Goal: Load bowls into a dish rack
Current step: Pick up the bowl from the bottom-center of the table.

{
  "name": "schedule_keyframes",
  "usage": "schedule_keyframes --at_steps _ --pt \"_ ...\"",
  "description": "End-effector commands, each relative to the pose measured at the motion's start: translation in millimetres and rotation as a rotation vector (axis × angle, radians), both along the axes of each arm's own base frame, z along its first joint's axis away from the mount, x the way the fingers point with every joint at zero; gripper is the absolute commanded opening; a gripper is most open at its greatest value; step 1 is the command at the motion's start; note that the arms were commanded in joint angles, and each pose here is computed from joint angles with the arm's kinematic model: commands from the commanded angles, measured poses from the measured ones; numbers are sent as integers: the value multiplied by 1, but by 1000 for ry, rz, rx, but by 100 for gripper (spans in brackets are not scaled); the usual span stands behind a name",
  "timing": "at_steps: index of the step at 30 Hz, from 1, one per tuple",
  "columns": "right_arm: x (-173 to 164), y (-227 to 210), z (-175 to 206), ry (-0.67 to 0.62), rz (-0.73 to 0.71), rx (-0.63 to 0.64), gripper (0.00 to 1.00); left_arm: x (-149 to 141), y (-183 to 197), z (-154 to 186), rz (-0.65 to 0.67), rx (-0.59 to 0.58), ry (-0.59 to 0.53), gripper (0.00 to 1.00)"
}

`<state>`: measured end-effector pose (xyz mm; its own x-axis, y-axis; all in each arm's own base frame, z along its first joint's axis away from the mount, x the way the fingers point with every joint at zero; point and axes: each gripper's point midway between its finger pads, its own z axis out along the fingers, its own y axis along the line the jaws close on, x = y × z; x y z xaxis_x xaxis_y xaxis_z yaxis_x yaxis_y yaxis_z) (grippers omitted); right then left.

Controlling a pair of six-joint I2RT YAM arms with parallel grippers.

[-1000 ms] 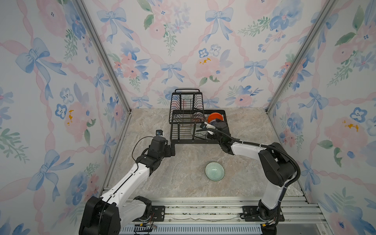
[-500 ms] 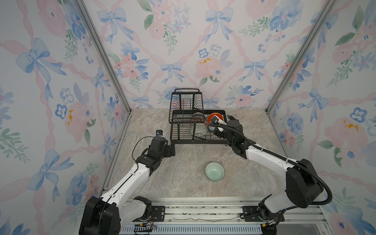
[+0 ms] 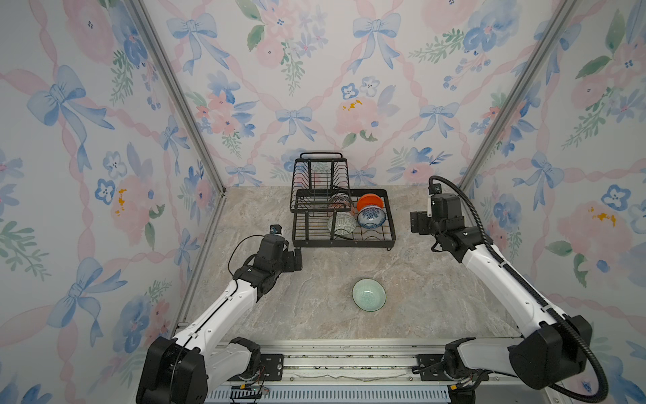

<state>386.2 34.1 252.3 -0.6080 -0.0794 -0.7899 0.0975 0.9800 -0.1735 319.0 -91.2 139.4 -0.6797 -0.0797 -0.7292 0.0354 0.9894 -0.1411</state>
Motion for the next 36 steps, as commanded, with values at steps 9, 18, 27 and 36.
schedule_keyframes --at_steps 9,18,27,36 --pt "-30 -26 -63 241 -144 217 97 -3 -16 12 -15 56 32 98" --pt "-26 -24 -85 269 -129 254 97 -17 -75 9 -145 76 105 98" --pt "-24 -25 -89 270 -129 279 97 -50 -130 -8 -306 79 220 98" --pt "-24 -23 -90 274 -119 292 97 -85 -172 -23 -477 65 297 98"
